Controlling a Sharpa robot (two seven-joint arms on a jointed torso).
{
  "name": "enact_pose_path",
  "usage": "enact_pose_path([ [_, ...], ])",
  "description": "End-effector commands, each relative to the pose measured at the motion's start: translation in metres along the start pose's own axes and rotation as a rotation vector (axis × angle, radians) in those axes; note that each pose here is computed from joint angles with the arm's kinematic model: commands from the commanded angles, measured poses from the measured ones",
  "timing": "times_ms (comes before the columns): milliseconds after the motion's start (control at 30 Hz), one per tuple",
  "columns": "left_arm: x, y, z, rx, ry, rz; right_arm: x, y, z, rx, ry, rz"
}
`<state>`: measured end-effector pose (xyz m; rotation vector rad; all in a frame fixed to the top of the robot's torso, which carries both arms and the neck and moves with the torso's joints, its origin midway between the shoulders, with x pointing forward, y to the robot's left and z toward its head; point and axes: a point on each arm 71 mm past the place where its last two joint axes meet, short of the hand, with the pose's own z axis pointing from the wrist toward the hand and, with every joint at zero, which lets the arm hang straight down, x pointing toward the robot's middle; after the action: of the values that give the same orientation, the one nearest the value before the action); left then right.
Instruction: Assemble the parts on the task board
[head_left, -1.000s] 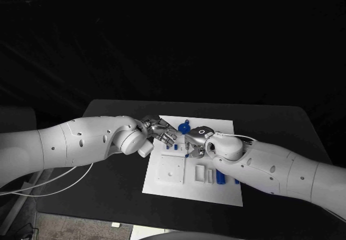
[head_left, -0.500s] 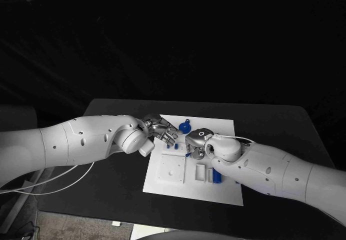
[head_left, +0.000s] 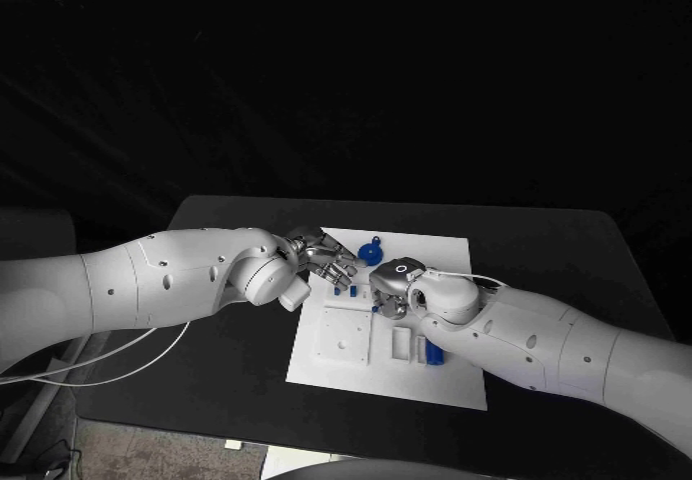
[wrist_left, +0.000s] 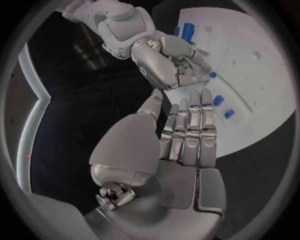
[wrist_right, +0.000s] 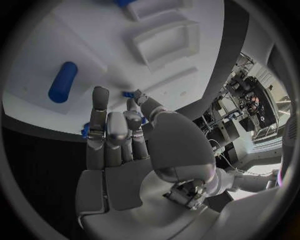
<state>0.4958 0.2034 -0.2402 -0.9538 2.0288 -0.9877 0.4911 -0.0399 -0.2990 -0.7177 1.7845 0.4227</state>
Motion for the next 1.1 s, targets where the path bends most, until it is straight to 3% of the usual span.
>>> enact_pose_path([
  [33, 0.0024, -0.0025, 0.0005, 0.010, 0.014, 0.006, 0.004, 0.004, 0.001, -0.018, 0.021, -0.014],
  [733, 0.0016, -0.0022, 0.0006, 0.008, 0.011, 0.006, 0.015, -0.001, -0.002, -0.019, 0.107, -0.023],
  [1100, 0.0008, -0.0017, 0.0002, 0.007, 0.009, 0.006, 0.018, -0.005, -0.005, -0.008, 0.111, -0.027],
])
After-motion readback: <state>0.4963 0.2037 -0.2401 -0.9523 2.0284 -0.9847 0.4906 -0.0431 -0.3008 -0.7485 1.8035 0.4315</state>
